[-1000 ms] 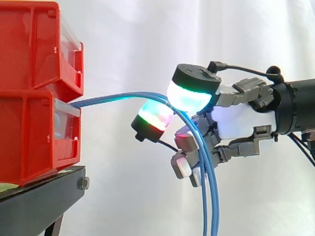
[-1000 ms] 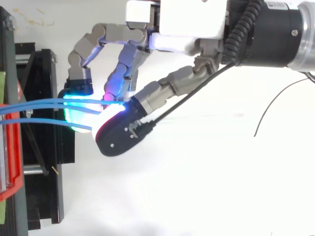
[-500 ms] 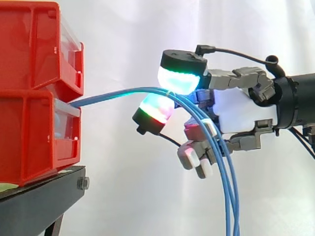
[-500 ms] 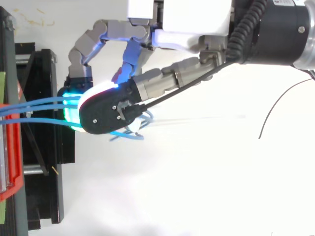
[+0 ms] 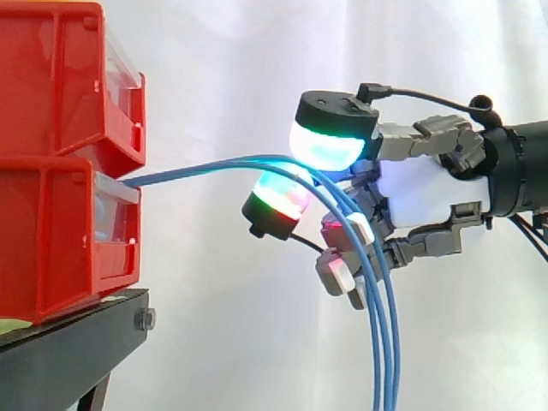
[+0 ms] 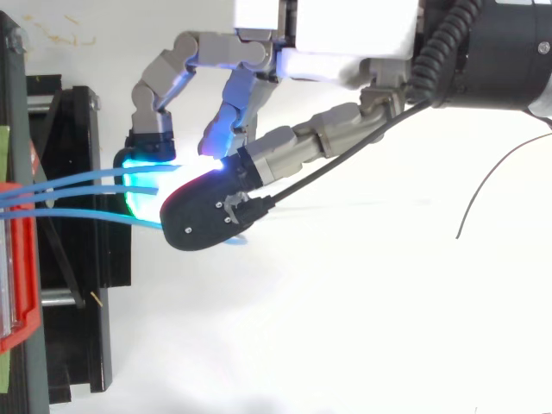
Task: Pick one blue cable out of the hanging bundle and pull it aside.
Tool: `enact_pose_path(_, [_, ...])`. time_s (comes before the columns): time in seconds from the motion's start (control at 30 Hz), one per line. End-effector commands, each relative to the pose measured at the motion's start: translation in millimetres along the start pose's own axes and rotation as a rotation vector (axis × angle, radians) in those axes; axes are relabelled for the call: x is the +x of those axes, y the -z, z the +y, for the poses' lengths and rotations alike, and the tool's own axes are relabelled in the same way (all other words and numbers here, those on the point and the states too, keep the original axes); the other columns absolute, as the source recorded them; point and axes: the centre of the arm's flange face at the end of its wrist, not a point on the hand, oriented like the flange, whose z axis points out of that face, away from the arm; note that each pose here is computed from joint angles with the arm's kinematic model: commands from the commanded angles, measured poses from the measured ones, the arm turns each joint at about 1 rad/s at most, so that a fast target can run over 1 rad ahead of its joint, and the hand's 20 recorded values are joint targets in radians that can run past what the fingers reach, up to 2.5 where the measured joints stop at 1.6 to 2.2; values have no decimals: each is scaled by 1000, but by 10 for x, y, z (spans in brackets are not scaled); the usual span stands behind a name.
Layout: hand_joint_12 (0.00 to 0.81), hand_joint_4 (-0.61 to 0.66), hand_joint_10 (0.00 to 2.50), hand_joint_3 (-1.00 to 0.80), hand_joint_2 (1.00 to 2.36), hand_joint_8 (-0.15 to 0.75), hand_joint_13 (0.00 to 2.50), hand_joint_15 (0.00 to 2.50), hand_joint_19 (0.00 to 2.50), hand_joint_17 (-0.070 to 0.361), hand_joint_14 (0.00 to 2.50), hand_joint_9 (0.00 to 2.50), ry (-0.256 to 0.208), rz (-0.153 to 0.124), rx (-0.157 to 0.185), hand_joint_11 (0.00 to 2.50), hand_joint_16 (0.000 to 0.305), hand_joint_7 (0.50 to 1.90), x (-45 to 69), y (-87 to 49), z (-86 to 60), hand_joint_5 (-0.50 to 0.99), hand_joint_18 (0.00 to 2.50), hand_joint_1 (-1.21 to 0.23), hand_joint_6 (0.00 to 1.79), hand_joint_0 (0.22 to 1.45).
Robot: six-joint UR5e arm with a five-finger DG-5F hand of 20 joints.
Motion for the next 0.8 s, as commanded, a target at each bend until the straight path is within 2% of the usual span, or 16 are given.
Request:
enact_pose_path(0.0, [311, -169, 21, -409, 1007, 223, 938, 740, 782, 84, 23, 1114, 6, 1, 3, 871, 37, 841, 9, 5, 7, -175, 819, -827, 943, 721])
enact_pose_path(0.1, [300, -208, 19, -498, 1000, 217, 954, 745, 780, 82, 23, 1132, 6, 2, 1, 875, 36, 832, 9, 3, 14, -179, 850, -825, 948, 750])
enact_pose_path(0.17, [302, -171, 19, -500, 1000, 227, 983, 748, 784, 81, 25, 1180, 6, 2, 1, 886, 36, 789, 9, 3, 14, -173, 872, -845, 943, 733])
enact_pose_path(0.27, [296, -98, 20, -500, 1000, 230, 991, 757, 801, 81, 26, 1210, 6, 2, 1, 895, 36, 795, 9, 3, 14, -160, 884, -852, 930, 691])
enact_pose_path(0.37, [304, -54, 19, -500, 1000, 241, 999, 772, 823, 82, 24, 1254, 6, 2, 1, 902, 37, 781, 9, 3, 14, -144, 882, -770, 917, 582])
enact_pose_path(0.4, [317, -47, 19, -500, 1000, 252, 1004, 769, 813, 87, 24, 1267, 6, 1, 1, 892, 39, 782, -2, 4, 12, -140, 884, -703, 914, 534])
enact_pose_path(0.47, [331, -42, 19, -500, 1000, 268, 1010, 774, 813, 92, 24, 1282, 6, 1, 1, 891, 41, 793, -2, 4, 12, -136, 886, -664, 909, 507])
enact_pose_path(0.5, [339, -39, 18, -500, 1000, 275, 1016, 767, 811, 96, 23, 1287, 6, 1, 1, 886, 42, 790, -2, 4, 12, -133, 895, -599, 907, 488])
enact_pose_path(0.6, [349, -42, 18, -500, 1000, 285, 1021, 763, 813, 99, 23, 1301, 6, 1, 1, 893, 44, 773, -2, 4, 12, -131, 890, -534, 904, 473])
enact_pose_path(0.77, [338, -47, 19, -499, 1000, 280, 1013, 778, 842, 93, 22, 1296, 6, 1, 1, 890, 41, 783, -12, 5, 9, -132, 863, -520, 899, 507])
